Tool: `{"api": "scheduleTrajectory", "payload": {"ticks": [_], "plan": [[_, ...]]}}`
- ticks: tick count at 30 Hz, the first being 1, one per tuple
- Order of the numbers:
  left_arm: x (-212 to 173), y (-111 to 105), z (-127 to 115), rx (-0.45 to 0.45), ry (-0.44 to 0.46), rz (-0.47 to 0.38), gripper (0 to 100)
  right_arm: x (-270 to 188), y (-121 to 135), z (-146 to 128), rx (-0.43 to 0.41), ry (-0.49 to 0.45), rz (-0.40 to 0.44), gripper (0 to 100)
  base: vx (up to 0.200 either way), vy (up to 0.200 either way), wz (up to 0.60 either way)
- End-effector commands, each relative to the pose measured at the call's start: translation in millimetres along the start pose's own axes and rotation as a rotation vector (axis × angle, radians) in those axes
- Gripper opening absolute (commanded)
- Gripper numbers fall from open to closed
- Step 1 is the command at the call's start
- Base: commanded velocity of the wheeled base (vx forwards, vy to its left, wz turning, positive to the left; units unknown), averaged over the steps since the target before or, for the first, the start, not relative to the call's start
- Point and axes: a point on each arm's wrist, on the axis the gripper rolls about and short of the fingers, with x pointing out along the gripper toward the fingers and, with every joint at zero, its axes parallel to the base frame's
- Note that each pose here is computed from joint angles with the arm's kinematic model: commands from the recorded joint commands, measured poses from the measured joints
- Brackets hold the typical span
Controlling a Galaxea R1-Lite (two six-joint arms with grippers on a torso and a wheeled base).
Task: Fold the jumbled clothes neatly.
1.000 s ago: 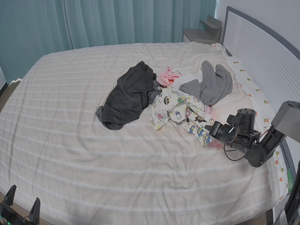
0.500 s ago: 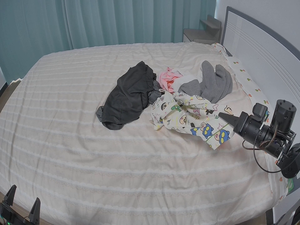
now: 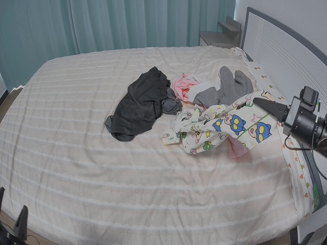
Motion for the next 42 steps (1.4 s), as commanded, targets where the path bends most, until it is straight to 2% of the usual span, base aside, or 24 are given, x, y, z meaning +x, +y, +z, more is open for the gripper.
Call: {"api": "scheduleTrajectory", "payload": {"ticks": [1,4,8,11,16,20,21,24,25,28,29,31,37,42], "plan": [[42,-3,79,-0.064,0.066,-0.277,100,-27,46,43,-0.044,-0.087,0.158,0,0.000,0.000,0.00],[76,-3,82,-0.070,0.181,-0.380,100,-25,52,51,-0.052,-0.100,0.186,0,0.000,0.000,0.00],[116,-4,83,-0.094,0.272,-0.444,100,-26,63,63,-0.069,-0.107,0.255,0,0.000,0.000,0.00],[147,-16,75,-0.121,0.343,-0.576,100,-24,64,64,-0.065,-0.060,0.270,0,0.000,0.000,0.00],[189,-42,43,-0.125,0.531,-0.679,100,-23,67,62,-0.065,-0.022,0.309,0,0.000,0.000,0.00],[206,-61,23,-0.118,0.610,-0.742,100,-18,67,59,-0.059,-0.003,0.314,0,0.000,0.000,0.00],[212,-69,11,-0.106,0.650,-0.762,100,-15,67,58,-0.057,0.004,0.314,0,0.000,0.000,0.00],[219,-88,-6,-0.072,0.711,-0.782,100,-7,72,56,-0.053,0.023,0.342,0,0.000,0.000,0.00],[219,-88,-6,-0.072,0.711,-0.782,100,-7,72,56,-0.053,0.023,0.342,0,0.000,0.000,0.00],[234,-100,-31,-0.054,0.749,-0.771,100,-1,81,54,-0.049,0.044,0.384,0,0.000,0.000,0.00],[234,-100,-31,-0.054,0.749,-0.771,100,-1,81,54,-0.049,0.044,0.384,0,0.000,0.000,0.00],[248,-107,-52,-0.049,0.718,-0.753,100,-1,90,49,-0.042,0.069,0.427,0,0.000,0.000,0.00],[267,-116,-90,-0.018,0.649,-0.646,100,-2,97,44,-0.036,0.090,0.458,0,0.000,0.000,0.00],[273,-120,-108,-0.013,0.657,-0.642,100,-5,99,47,-0.039,0.081,0.466,0,0.000,0.000,0.00]]}}
